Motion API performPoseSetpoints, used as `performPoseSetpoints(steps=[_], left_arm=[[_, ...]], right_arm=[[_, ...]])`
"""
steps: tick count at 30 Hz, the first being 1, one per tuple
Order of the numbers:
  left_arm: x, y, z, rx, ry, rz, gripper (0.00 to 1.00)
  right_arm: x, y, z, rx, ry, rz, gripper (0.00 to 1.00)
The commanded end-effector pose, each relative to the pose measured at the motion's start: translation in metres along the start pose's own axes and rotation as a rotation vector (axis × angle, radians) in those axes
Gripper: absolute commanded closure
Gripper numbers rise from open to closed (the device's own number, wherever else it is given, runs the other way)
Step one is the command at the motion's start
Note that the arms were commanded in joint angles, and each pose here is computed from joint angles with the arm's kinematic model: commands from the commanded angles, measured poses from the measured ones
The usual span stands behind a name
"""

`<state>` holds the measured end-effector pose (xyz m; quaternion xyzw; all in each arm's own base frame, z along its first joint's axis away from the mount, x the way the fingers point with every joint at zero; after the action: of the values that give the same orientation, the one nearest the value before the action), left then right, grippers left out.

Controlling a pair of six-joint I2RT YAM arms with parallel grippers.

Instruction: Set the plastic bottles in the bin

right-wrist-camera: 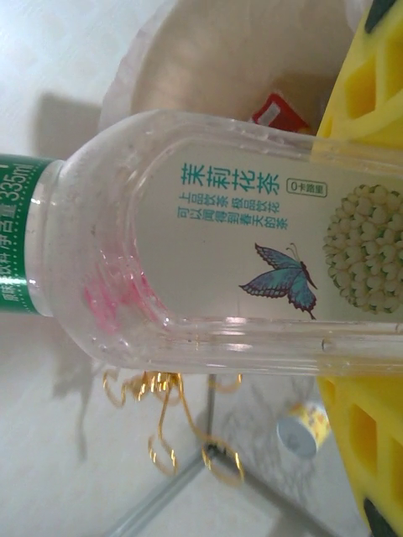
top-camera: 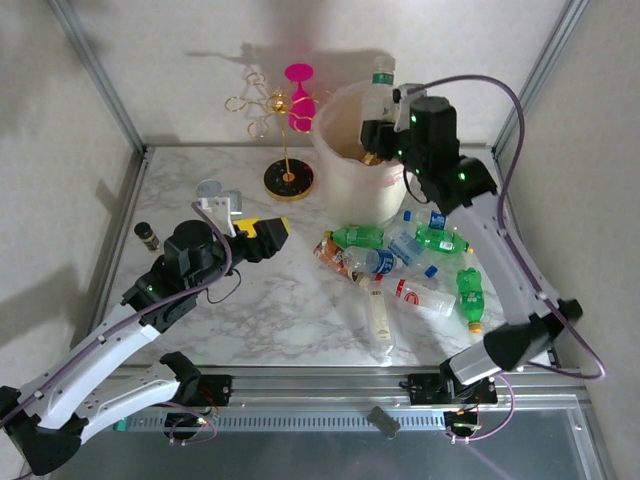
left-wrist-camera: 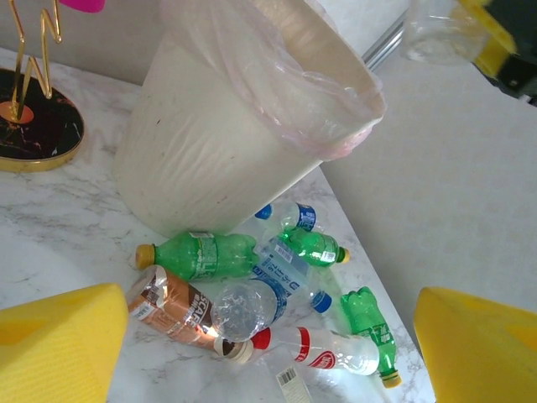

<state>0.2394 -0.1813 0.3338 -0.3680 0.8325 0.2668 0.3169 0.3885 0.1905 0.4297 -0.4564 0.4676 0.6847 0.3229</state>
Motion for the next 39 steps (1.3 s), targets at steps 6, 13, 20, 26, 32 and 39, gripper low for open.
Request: performPoseSetpoints(steps=[6, 13, 20, 26, 32, 39], left_arm=[[0.006, -0.007, 0.000, 0.006, -0.030, 0.024, 0.12], [0.014, -0.011, 0.008, -0.015, -0.032, 0.042, 0.13], [0.022, -0.015, 0.017, -0.041, -0.029, 0.059, 0.13], [0.023, -0.015, 0.020, -0.056, -0.042, 0.058, 0.13], [0.025, -0.016, 0.022, -0.064, -0.039, 0.065, 0.13], [0.020, -0.013, 0.019, -0.063, -0.021, 0.051, 0.13]], right_arm=[[0.017, -0.050, -0.025, 0.097, 0.037, 0.168, 0.53], [0.048, -0.090, -0.036, 0.115, 0.034, 0.307, 0.49], [0.083, -0.116, -0.041, 0.127, 0.036, 0.401, 0.47], [0.082, -0.121, -0.041, 0.126, 0.031, 0.397, 0.31], [0.065, -0.110, -0.038, 0.119, 0.025, 0.358, 0.23], [0.040, -0.085, -0.036, 0.117, 0.021, 0.291, 0.20]])
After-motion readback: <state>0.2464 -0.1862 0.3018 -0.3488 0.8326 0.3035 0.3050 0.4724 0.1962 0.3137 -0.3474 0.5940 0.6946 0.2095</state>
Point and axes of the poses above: each hand's point on the last joint's axis, 136 mm out from that joint toward the fingers, its own y axis back along the fingers, its own z axis along the line the jaws close on, x = y × z, the point moved 3 cm from there along y, back along the fingers, and after that the axes turned 4 degrees about y, right-handed, at the moved point
